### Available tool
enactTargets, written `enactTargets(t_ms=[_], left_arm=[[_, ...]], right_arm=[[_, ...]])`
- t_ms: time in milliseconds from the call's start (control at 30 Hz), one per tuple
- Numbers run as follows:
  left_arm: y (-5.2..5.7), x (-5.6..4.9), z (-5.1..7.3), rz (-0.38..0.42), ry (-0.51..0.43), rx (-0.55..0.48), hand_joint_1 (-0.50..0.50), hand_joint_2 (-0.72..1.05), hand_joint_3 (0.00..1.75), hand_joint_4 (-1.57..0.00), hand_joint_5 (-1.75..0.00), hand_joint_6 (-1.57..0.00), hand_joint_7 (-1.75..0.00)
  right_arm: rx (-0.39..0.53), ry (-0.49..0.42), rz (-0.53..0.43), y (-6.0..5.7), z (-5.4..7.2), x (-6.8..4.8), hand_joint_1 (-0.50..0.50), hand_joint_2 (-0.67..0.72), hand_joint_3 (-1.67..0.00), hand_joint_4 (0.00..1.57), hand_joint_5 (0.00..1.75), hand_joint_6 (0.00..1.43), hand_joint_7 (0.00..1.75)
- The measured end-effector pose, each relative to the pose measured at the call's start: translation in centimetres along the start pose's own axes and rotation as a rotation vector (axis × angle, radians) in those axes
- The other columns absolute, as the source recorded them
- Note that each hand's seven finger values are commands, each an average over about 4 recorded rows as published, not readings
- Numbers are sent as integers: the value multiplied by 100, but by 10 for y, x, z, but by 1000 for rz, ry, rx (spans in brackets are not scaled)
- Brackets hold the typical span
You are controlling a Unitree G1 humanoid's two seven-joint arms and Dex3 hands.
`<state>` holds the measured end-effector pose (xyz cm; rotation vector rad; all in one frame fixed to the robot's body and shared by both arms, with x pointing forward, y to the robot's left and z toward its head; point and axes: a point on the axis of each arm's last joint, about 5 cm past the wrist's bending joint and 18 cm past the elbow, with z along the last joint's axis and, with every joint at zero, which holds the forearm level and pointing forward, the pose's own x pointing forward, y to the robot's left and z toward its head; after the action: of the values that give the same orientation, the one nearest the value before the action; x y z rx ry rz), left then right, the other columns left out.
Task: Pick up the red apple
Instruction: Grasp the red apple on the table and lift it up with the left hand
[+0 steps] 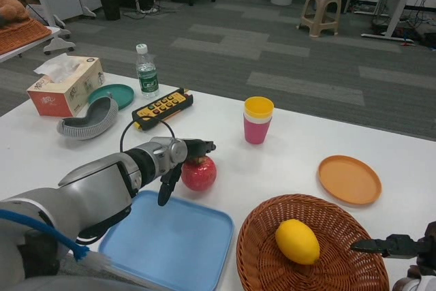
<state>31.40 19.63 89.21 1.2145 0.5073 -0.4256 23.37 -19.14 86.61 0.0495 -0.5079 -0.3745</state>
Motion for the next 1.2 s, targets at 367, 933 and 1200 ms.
enactTargets(t_ms=[367, 933, 1200], left_arm=[[-6, 3, 11, 25, -38, -98, -50, 74, 4, 0, -31, 0, -14], [-13, 3, 4, 34, 7, -125, -50, 105, 9, 0, -38, 0, -17], [-14, 4, 5, 24, 10, -99, -50, 105, 9, 0, -41, -7, -40]], right_arm=[[-1, 0, 0, 0, 0, 0, 38, 72, 0, 0, 0, 0, 0], [-2, 0, 0, -1, 0, 0, 38, 72, 0, 0, 0, 0, 0], [-1, 0, 0, -1, 0, 0, 38, 72, 0, 0, 0, 0, 0]])
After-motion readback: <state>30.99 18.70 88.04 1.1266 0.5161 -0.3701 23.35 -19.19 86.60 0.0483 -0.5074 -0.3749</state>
